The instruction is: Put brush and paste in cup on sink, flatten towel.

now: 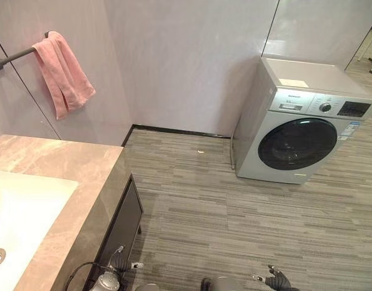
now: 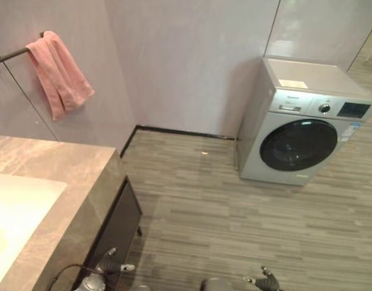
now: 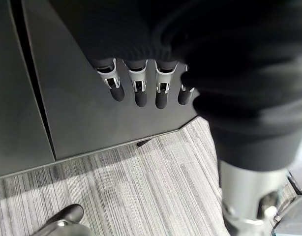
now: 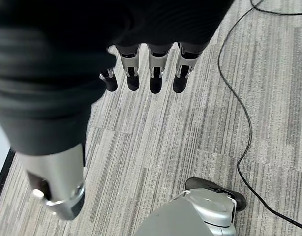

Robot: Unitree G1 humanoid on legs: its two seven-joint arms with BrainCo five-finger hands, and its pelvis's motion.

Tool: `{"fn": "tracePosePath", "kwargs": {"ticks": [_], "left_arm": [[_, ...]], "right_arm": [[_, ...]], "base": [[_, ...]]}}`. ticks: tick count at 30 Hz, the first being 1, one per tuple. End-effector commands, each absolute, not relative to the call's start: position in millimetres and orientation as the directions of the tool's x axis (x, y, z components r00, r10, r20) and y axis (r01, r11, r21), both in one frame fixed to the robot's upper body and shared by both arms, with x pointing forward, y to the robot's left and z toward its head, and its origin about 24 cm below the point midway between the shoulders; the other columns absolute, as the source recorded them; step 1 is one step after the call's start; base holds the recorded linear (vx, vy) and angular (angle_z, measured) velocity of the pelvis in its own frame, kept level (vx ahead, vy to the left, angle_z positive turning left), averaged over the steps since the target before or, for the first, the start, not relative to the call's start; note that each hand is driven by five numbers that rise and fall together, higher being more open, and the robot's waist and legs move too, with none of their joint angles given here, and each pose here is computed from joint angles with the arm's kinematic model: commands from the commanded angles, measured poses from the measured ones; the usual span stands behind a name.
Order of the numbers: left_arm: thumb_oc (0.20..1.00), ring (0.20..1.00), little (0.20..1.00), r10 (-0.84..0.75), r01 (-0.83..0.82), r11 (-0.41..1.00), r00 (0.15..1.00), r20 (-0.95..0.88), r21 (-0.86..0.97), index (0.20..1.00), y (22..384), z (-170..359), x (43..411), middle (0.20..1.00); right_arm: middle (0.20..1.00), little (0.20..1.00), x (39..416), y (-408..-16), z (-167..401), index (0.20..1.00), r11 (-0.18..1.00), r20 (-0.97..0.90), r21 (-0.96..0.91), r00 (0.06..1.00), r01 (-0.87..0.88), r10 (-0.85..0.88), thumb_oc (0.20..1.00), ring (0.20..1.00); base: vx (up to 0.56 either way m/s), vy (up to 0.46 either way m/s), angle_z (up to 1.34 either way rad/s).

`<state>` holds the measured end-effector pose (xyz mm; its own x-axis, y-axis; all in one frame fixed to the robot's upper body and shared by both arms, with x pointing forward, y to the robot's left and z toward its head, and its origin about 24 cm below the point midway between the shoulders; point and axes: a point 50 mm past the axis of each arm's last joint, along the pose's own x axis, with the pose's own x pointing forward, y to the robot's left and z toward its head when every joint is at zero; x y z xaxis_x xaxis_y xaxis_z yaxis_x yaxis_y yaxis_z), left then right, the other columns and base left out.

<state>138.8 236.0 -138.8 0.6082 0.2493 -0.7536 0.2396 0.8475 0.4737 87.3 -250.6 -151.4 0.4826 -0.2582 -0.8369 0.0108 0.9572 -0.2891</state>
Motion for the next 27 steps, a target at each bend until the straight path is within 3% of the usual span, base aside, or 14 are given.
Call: {"fn": "tracePosePath", "kwargs": {"ticks": [1, 8, 10, 15, 21, 27], "left_arm": [[1.000, 1.000, 1.000, 0.228, 0.209, 0.854, 0.673, -0.703, 0.477, 1.000, 232.8, -130.8, 155.9, 1.000], [1.000, 1.000, 1.000, 0.180, 0.356, 0.784, 0.653, -0.736, 0.508, 1.000, 223.5, -138.9, 145.6, 1.000], [1.000, 1.000, 1.000, 0.169, 0.411, 0.707, 0.691, -0.702, 0.575, 1.000, 226.6, -133.6, 152.1, 1.000], [1.000, 1.000, 1.000, 0.185, 0.452, 0.649, 0.687, -0.703, 0.612, 1.000, 232.5, -134.7, 146.6, 1.000], [1.000, 1.000, 1.000, 0.187, 0.449, 0.637, 0.698, -0.691, 0.626, 1.000, 229.6, -134.2, 151.5, 1.000], [1.000, 1.000, 1.000, 0.167, 0.455, 0.626, 0.715, -0.679, 0.633, 1.000, 220.0, -132.8, 162.0, 1.000]], "right_arm": [[1.000, 1.000, 113.5, -260.4, -141.1, 1.000, 0.945, -0.788, -0.328, 0.553, -0.002, -0.273, 1.000, 1.000], [1.000, 1.000, 130.0, -249.1, -137.0, 1.000, 0.931, -0.754, -0.358, 0.611, -0.076, -0.240, 1.000, 1.000], [1.000, 1.000, 145.6, -238.8, -129.4, 1.000, 0.932, -0.709, -0.349, 0.679, -0.102, -0.191, 1.000, 1.000], [1.000, 1.000, 157.1, -226.6, -118.8, 1.000, 0.932, -0.648, -0.336, 0.751, -0.136, -0.125, 1.000, 1.000], [1.000, 1.000, 156.9, -227.6, -117.5, 1.000, 0.907, -0.639, -0.383, 0.759, -0.174, -0.124, 1.000, 1.000], [1.000, 1.000, 144.4, -242.4, -124.3, 1.000, 0.892, -0.682, -0.416, 0.710, -0.179, -0.176, 1.000, 1.000]], "base": [[0.07, 0.082, 0.03], [0.07, 0.159, -0.18], [-0.01, 0.171, -0.36], [0.11, 0.077, -0.48], [0.24, -0.074, 0.01], [0.41, -0.232, 0.48]]}}
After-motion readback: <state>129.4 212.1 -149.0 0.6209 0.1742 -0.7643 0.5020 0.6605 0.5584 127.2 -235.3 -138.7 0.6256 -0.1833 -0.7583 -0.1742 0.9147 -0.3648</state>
